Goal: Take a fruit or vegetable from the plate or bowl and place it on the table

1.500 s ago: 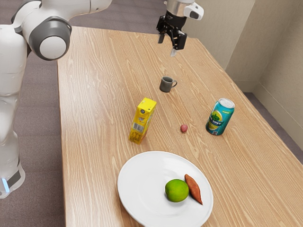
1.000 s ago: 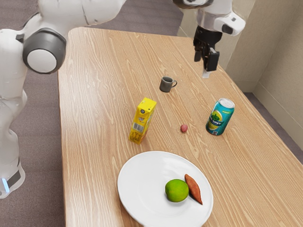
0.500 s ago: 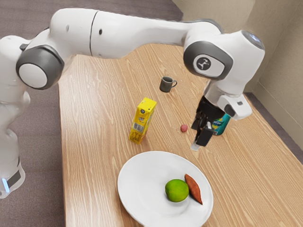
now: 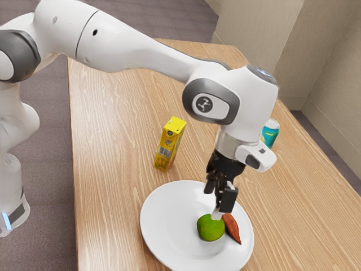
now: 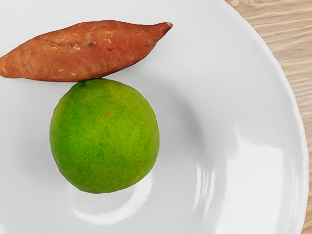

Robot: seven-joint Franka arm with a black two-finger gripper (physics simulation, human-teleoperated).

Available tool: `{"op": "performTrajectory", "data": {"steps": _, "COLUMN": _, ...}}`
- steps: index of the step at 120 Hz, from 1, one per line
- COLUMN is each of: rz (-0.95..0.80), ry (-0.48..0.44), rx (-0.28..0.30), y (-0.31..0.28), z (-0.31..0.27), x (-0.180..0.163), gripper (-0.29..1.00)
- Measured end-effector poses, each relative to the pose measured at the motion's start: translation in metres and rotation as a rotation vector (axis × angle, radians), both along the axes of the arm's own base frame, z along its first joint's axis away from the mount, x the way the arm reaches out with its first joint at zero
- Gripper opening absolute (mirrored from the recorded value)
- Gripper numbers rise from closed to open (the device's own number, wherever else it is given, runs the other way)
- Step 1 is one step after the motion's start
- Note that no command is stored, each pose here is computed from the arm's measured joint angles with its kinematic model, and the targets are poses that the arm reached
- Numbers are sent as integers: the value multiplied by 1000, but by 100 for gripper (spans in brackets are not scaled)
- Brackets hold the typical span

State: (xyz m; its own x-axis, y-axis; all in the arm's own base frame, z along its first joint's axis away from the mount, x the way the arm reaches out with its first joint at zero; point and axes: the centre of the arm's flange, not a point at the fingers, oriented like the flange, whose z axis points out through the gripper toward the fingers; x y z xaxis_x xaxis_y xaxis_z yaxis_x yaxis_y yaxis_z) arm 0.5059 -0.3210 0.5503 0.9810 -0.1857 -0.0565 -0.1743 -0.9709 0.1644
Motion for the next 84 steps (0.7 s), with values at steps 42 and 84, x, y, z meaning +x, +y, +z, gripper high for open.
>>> {"op": "performTrajectory", "data": {"steps": 42, "rz": 202, "ry": 23, "rx": 30, "y": 3, "z": -35, "x": 1, "gripper": 70}}
{"op": "performTrajectory", "data": {"steps": 84, "rz": 209, "ry": 23, "rx": 58, "y": 2, "z": -46, "x": 0, "gripper": 70}}
